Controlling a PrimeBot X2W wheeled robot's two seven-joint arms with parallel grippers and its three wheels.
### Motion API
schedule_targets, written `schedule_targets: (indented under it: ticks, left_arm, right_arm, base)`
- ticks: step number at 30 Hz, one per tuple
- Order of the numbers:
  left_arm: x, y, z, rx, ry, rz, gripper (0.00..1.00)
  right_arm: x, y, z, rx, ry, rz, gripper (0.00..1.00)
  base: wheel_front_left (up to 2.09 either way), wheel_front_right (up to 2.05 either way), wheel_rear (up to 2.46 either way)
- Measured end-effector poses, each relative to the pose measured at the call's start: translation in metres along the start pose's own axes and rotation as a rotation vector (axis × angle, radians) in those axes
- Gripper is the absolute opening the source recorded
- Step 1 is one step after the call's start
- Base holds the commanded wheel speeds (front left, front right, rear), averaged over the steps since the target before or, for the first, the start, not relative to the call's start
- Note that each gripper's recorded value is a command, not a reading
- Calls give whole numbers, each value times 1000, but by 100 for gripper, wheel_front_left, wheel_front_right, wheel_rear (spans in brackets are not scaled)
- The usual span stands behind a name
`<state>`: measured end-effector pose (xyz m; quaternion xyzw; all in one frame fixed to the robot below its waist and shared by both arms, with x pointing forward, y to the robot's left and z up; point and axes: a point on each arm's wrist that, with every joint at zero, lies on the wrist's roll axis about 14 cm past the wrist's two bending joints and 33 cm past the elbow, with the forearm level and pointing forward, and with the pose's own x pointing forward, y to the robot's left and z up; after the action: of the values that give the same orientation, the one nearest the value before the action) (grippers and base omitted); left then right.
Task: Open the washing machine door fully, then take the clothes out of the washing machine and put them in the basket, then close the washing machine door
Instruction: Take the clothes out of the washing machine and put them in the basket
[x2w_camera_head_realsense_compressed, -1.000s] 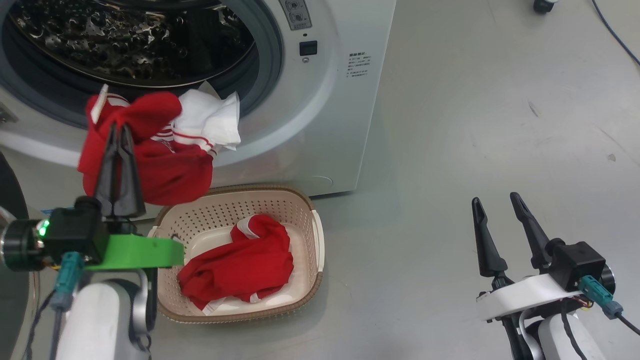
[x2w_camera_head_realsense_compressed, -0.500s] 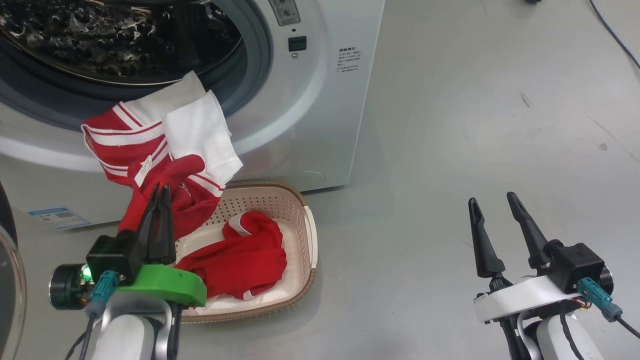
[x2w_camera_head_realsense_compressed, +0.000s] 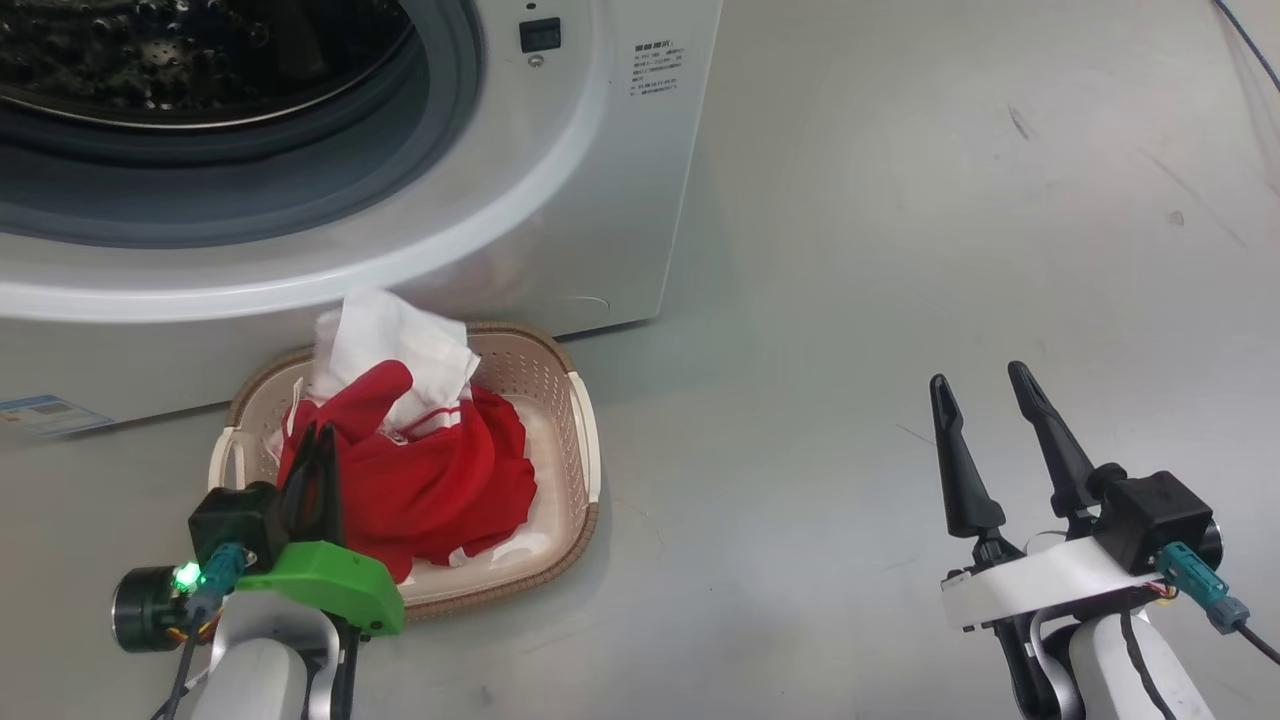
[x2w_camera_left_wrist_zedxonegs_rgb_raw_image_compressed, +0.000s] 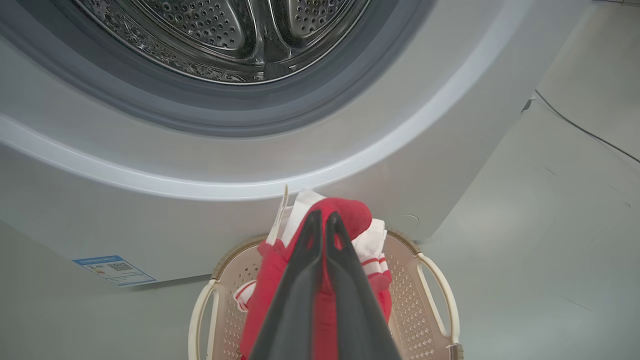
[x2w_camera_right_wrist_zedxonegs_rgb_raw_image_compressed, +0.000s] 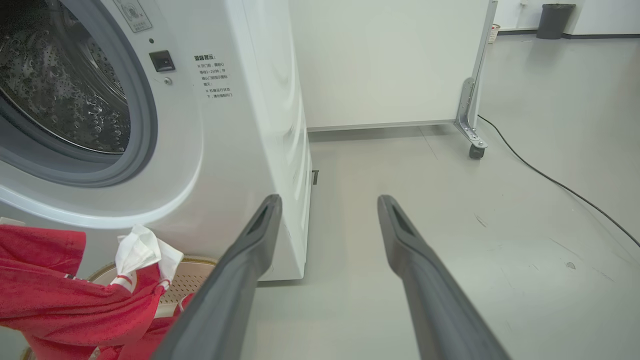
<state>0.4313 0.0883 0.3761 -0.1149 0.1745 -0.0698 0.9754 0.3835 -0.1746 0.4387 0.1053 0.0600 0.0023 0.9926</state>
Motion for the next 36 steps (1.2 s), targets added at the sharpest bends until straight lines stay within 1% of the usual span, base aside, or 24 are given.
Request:
schedule_targets:
  ticks: [10,18,19,20,21,23,24,25,26,30,36]
  left_arm:
    - [40,5,-48,-24,146,22,0]
    - [58,6,-109,-17,361,22,0]
    - [61,6,-115,-16,382,23,7]
    - [63,7,-120,-16,395,24,23]
    - [66,7,-124,-15,406,24,23]
    - [70,8,-131,-12,427,25,43]
    - [71,8,-135,-10,440,24,48]
    - [70,7,-141,-7,463,24,82]
    - [69,8,-146,-9,483,26,100]
    - [65,10,-157,-5,520,35,100]
    - [59,17,-160,6,530,56,100]
  right_arm:
    - [13,-16,-10,2,26,-43,100]
    - [26,-28,-21,3,52,-74,100]
    - [28,-29,-23,6,56,-75,100]
    - [29,-30,-25,7,59,-76,100]
    - [30,-32,-26,6,63,-78,100]
    - [33,-34,-28,1,66,-86,100]
    - [33,-36,-28,-1,67,-90,100]
    - [33,-38,-28,-4,69,-95,100]
    - [33,-40,-29,-6,72,-99,100]
    - [31,-42,-32,-8,83,-108,100]
    - [29,-43,-32,-6,85,-111,100]
  base:
    - [0,0,0]
    - [0,0,0]
    - [0,0,0]
    - [0,0,0]
    - [0,0,0]
    - [0,0,0]
    - [0,0,0]
    - [0,0,0]
    - [0,0,0]
    - [0,0,0]
    - [0,0,0]
